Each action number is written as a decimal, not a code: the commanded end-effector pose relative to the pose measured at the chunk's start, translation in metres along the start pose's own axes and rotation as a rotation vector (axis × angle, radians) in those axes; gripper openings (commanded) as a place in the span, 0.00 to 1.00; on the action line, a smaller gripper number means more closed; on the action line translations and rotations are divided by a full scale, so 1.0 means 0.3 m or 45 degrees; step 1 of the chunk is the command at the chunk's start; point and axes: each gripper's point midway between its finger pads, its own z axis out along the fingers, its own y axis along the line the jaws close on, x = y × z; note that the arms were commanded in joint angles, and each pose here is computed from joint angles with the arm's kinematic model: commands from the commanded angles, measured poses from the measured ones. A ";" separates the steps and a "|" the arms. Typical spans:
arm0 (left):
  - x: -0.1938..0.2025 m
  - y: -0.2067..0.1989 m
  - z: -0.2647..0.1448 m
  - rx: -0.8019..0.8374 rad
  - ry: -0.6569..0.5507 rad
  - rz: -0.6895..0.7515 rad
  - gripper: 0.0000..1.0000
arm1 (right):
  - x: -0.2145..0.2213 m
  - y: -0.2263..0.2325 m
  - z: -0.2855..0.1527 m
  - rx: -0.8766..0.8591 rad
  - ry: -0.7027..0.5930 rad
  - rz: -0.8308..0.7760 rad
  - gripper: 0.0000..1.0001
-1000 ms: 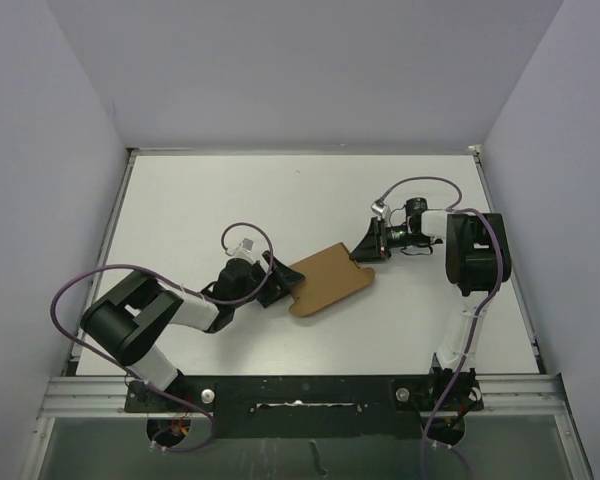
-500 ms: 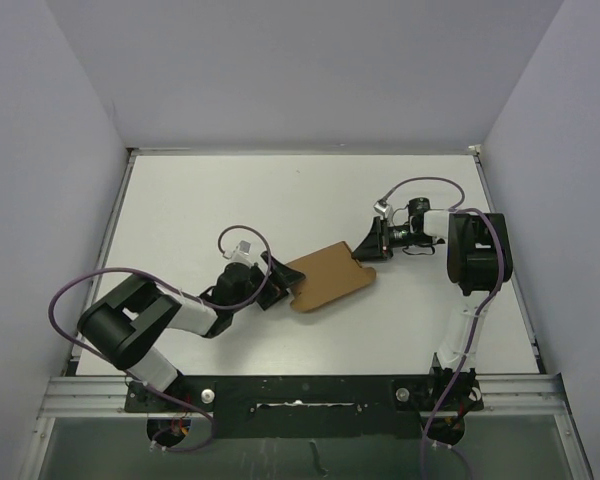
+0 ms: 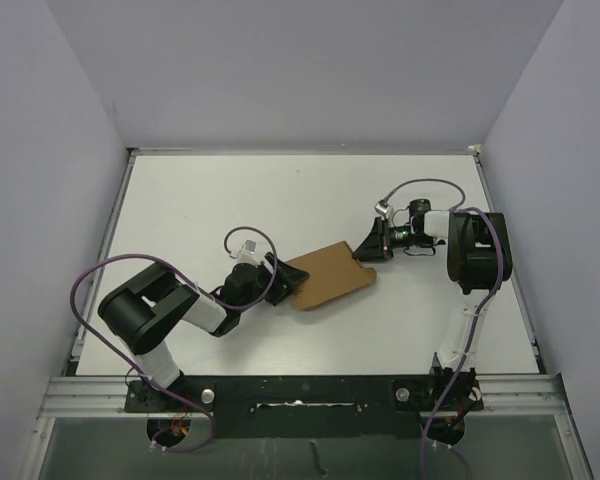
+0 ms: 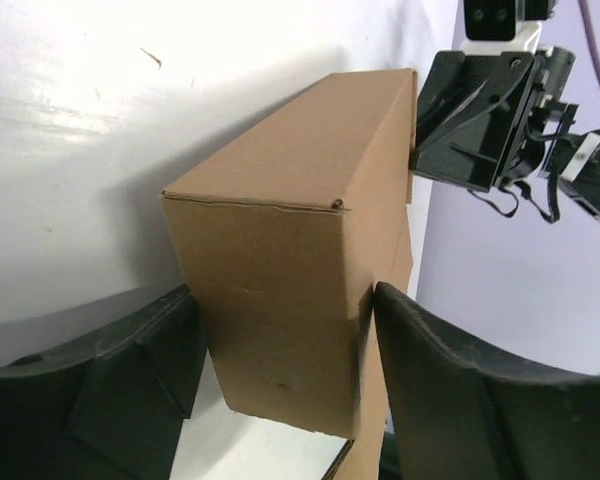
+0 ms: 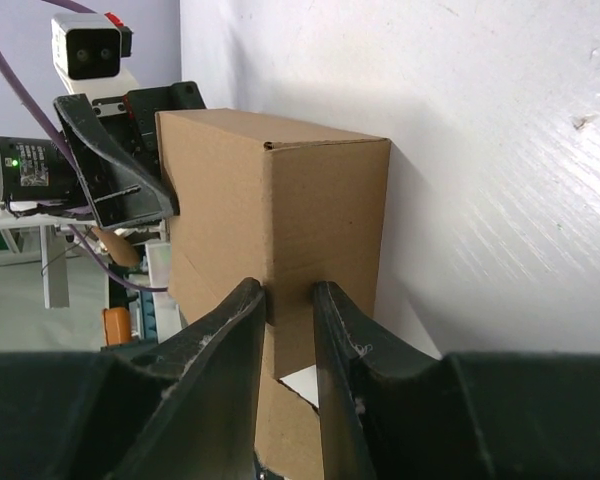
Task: Fold the paper box
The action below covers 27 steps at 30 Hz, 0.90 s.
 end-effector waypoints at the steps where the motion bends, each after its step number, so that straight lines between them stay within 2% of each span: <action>1: -0.046 -0.124 0.016 0.179 -0.095 -0.028 0.59 | 0.009 -0.061 0.010 0.085 0.021 -0.006 0.25; 3: -0.050 -0.134 0.010 0.189 -0.104 -0.031 0.54 | 0.001 -0.047 0.007 0.081 0.021 -0.036 0.30; 7: -0.059 -0.141 -0.010 0.184 -0.120 -0.045 0.43 | -0.050 0.017 -0.030 0.102 -0.005 -0.196 0.50; 9: -0.062 -0.145 -0.021 0.179 -0.121 -0.057 0.42 | -0.093 0.073 -0.075 0.130 -0.053 -0.322 0.58; 13: -0.071 -0.163 -0.042 0.167 -0.110 -0.092 0.43 | -0.153 0.217 -0.172 0.140 -0.139 -0.590 0.68; 16: -0.080 -0.187 -0.061 0.148 -0.101 -0.134 0.44 | -0.139 0.354 -0.219 0.124 -0.164 -0.919 0.75; 19: -0.094 -0.194 -0.077 0.066 -0.086 -0.220 0.46 | -0.064 0.483 -0.204 0.082 -0.150 -1.388 0.96; 20: -0.099 -0.202 -0.085 0.042 -0.084 -0.243 0.47 | -0.035 0.517 -0.190 0.061 -0.144 -1.618 0.99; 24: -0.126 -0.216 -0.126 -0.070 -0.094 -0.343 0.48 | 0.095 0.592 -0.102 0.017 -0.084 -2.180 0.98; 27: -0.153 -0.214 -0.158 -0.155 -0.109 -0.430 0.50 | 0.158 0.608 -0.034 -0.013 0.039 -2.366 0.98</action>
